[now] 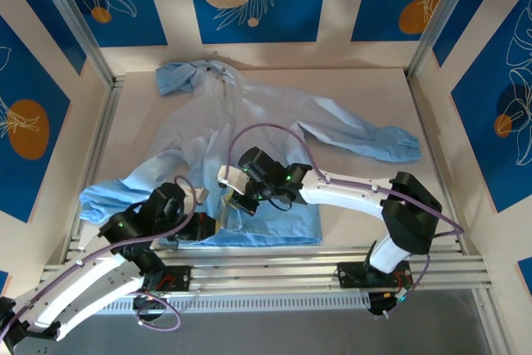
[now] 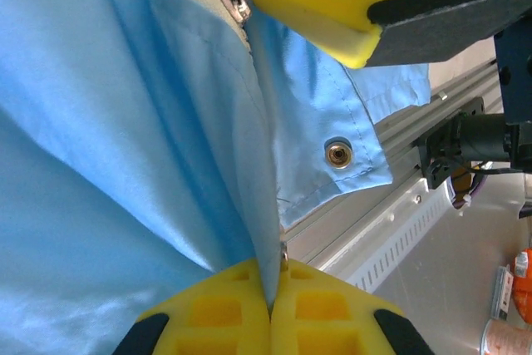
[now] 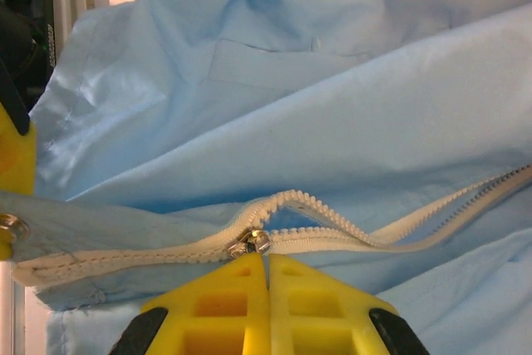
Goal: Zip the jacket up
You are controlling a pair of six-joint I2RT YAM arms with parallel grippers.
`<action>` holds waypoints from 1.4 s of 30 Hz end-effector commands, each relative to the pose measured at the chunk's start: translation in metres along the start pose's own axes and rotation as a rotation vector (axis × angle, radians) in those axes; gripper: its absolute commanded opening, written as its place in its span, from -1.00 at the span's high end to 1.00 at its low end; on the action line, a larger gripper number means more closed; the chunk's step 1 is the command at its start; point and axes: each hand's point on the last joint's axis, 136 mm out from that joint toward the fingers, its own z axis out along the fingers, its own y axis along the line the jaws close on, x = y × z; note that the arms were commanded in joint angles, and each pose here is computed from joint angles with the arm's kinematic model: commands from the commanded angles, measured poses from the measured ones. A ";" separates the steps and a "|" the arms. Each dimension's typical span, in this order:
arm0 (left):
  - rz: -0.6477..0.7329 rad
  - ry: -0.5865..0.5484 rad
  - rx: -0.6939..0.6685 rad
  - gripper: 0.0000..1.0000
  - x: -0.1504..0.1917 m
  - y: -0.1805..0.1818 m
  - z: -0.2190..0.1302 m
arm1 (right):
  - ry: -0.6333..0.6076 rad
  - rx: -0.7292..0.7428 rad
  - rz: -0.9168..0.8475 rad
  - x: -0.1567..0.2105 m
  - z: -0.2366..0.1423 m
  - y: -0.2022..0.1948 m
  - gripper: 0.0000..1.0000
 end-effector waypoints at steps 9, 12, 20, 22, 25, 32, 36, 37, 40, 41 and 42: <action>0.056 0.158 0.100 1.00 0.024 -0.024 -0.007 | 0.084 0.205 0.070 0.024 -0.015 -0.068 1.00; 0.047 0.176 0.100 1.00 0.027 -0.024 -0.008 | 0.078 0.166 0.059 0.025 -0.013 -0.062 1.00; 0.042 0.201 0.071 1.00 0.032 -0.023 -0.016 | 0.087 0.128 0.044 0.038 -0.003 -0.056 1.00; 0.046 0.198 0.069 1.00 0.031 -0.024 -0.018 | 0.090 0.143 0.038 0.040 -0.002 -0.059 1.00; 0.053 0.200 0.063 1.00 0.030 -0.025 -0.019 | 0.100 0.166 0.035 0.043 0.001 -0.067 1.00; 0.059 0.196 0.061 1.00 0.029 -0.024 -0.019 | 0.112 0.199 0.038 0.041 0.012 -0.087 1.00; 0.061 0.200 0.067 1.00 0.029 -0.025 -0.019 | 0.105 0.210 0.046 0.035 0.015 -0.097 1.00; 0.062 0.198 0.068 1.00 0.029 -0.026 -0.019 | 0.105 0.213 0.050 0.034 0.016 -0.100 1.00; 0.063 0.195 0.069 1.00 0.030 -0.025 -0.020 | 0.101 0.219 0.053 0.030 0.019 -0.106 1.00; 0.063 0.193 0.070 1.00 0.030 -0.025 -0.020 | 0.101 0.222 0.055 0.029 0.021 -0.108 1.00; 0.062 0.192 0.072 1.00 0.030 -0.026 -0.020 | 0.101 0.224 0.056 0.027 0.022 -0.110 1.00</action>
